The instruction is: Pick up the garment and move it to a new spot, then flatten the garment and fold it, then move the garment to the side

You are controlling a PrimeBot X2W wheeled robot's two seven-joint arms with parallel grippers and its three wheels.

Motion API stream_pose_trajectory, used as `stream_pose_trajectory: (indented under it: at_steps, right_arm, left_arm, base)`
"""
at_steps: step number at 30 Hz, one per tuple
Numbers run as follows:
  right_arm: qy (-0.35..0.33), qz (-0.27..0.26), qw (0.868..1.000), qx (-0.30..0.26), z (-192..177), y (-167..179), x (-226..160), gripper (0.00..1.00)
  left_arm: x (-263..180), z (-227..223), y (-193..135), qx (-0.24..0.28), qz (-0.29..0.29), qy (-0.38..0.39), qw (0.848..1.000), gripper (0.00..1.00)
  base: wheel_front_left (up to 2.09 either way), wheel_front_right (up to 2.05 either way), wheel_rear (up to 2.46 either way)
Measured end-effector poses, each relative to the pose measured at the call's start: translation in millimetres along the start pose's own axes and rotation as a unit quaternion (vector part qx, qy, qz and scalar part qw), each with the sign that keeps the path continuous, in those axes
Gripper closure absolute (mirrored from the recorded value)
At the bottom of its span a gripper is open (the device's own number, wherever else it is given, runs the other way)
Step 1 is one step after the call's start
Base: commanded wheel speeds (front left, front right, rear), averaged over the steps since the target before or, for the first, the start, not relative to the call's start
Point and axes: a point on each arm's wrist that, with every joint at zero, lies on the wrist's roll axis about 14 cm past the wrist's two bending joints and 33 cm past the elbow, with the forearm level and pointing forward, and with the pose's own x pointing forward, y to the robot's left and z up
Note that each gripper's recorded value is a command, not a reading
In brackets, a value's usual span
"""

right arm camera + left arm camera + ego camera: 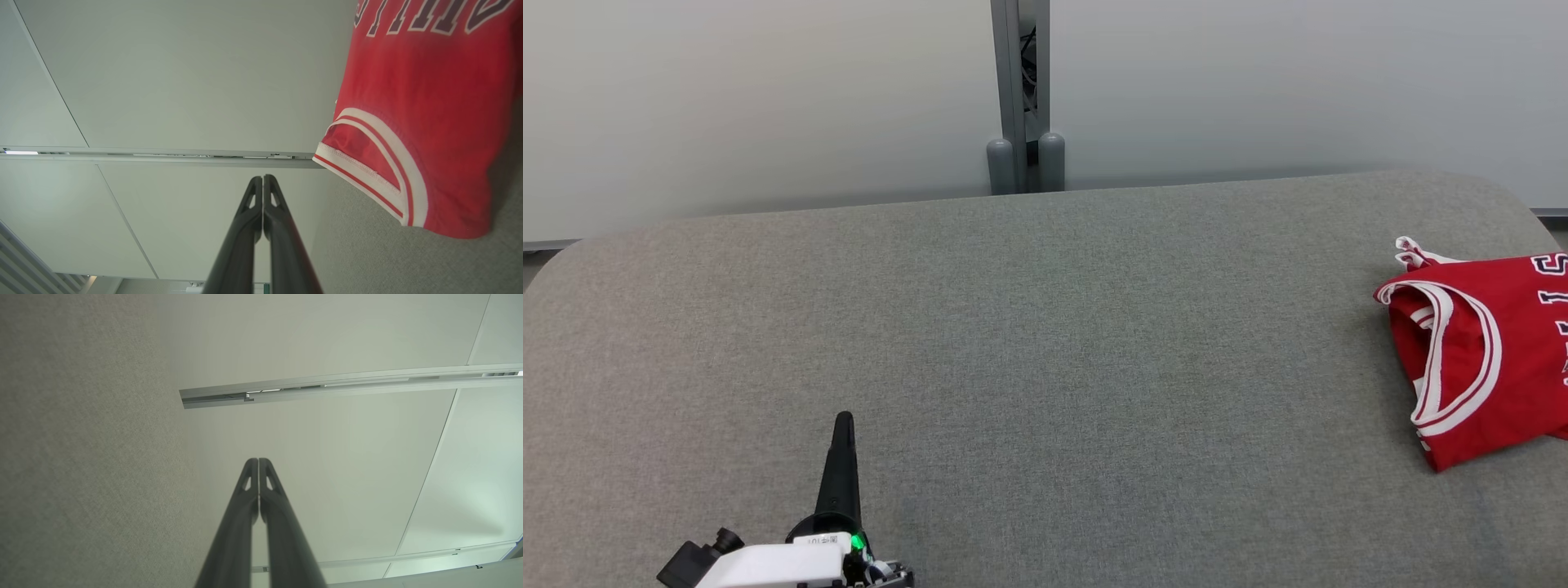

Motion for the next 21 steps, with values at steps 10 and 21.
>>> stream_pose_trajectory:
  at_steps: [10,21]
  right_arm:
    - [0.0,0.0,1.0,0.0,0.0,0.0,0.0,1.0]
    - [0.0,0.0,1.0,0.0,0.2,0.0,-0.1,1.0]
  left_arm:
    - [0.0,0.0,0.0,0.0,0.0,0.0,1.0,1.0]
    - [0.0,0.0,0.0,0.0,0.0,0.0,1.0,1.0]
  base:
    - [0.0,0.0,0.0]
    - [0.0,0.0,0.0]
